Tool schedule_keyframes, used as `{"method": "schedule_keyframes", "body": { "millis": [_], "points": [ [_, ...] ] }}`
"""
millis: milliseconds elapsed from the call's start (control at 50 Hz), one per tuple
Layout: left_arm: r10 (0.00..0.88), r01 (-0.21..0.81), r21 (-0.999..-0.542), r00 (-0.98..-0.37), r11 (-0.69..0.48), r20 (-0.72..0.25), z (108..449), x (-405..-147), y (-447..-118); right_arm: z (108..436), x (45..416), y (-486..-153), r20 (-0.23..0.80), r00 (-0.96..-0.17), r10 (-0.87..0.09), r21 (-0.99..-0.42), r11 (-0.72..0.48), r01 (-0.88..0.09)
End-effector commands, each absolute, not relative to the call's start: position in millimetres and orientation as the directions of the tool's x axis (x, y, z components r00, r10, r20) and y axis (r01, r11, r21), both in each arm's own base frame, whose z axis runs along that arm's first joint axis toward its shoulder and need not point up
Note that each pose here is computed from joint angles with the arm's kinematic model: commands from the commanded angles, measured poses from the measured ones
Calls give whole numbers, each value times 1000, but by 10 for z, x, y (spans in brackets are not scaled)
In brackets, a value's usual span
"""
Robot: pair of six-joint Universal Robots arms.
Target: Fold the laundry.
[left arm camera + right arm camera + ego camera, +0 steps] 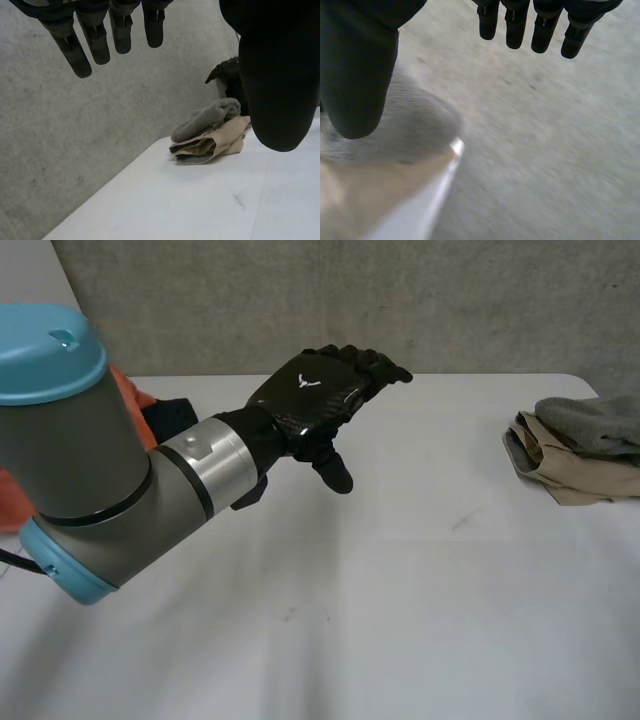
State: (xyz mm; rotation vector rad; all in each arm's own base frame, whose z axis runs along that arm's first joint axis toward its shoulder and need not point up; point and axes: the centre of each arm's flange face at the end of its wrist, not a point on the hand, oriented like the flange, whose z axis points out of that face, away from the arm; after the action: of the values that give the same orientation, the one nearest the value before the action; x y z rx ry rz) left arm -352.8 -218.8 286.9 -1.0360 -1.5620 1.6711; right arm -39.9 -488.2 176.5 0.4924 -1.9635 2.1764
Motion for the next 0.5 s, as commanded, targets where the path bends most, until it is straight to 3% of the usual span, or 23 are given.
{"method": "schedule_keyframes", "body": {
  "millis": [20,40,100,160,240,280,300,320,340,360,380,400,500],
  "points": [
    [853,40,-988,-500,-149,-149,3056,-3501,-2117,2594,-599,-4703,535,-833,143,-839,-29,-544],
    [852,35,-987,-501,-158,-154,3094,-3495,-2109,2794,-618,-4670,584,-781,222,-797,-26,-603],
    [836,13,-981,-521,-193,-171,3229,-3460,-2123,3067,-443,-4646,616,-728,303,-747,-70,-661],
    [792,-11,-971,-581,-239,-189,3386,-3399,-2171,3339,262,-4625,601,-744,293,-695,-268,-667],
    [648,-19,-945,-732,-325,-209,3587,-3204,-2409,3334,1061,-4391,581,-794,180,-658,-469,-589],
    [528,27,-931,-818,-364,-230,3619,-2988,-2675,3294,1421,-4134,600,-795,87,-630,-562,-536],
    [412,101,-920,-872,-378,-265,3602,-2749,-2928,3195,1660,-3931,630,-777,-2,-616,-610,-498],
    [355,144,-912,-889,-385,-290,3601,-2626,-3046,3131,1769,-3826,649,-759,-44,-607,-631,-483],
    [310,183,-905,-898,-383,-313,3585,-2522,-3138,2969,1927,-3667,670,-733,-119,-613,-645,-456],
    [221,310,-885,-890,-347,-398,3388,-2289,-3425,2792,2070,-3490,681,-703,-206,-632,-649,-423],
    [197,346,-879,-885,-328,-422,3307,-2212,-3522,2629,2173,-3335,679,-679,-281,-662,-635,-399],
    [147,465,-852,-850,-243,-506,2937,-1980,-3844,2474,2236,-3201,670,-664,-332,-690,-608,-392],
    [110,607,-780,-774,-153,-624,2339,-1595,-4335,2186,2344,-2948,641,-644,-416,-747,-532,-399]
  ]
}}
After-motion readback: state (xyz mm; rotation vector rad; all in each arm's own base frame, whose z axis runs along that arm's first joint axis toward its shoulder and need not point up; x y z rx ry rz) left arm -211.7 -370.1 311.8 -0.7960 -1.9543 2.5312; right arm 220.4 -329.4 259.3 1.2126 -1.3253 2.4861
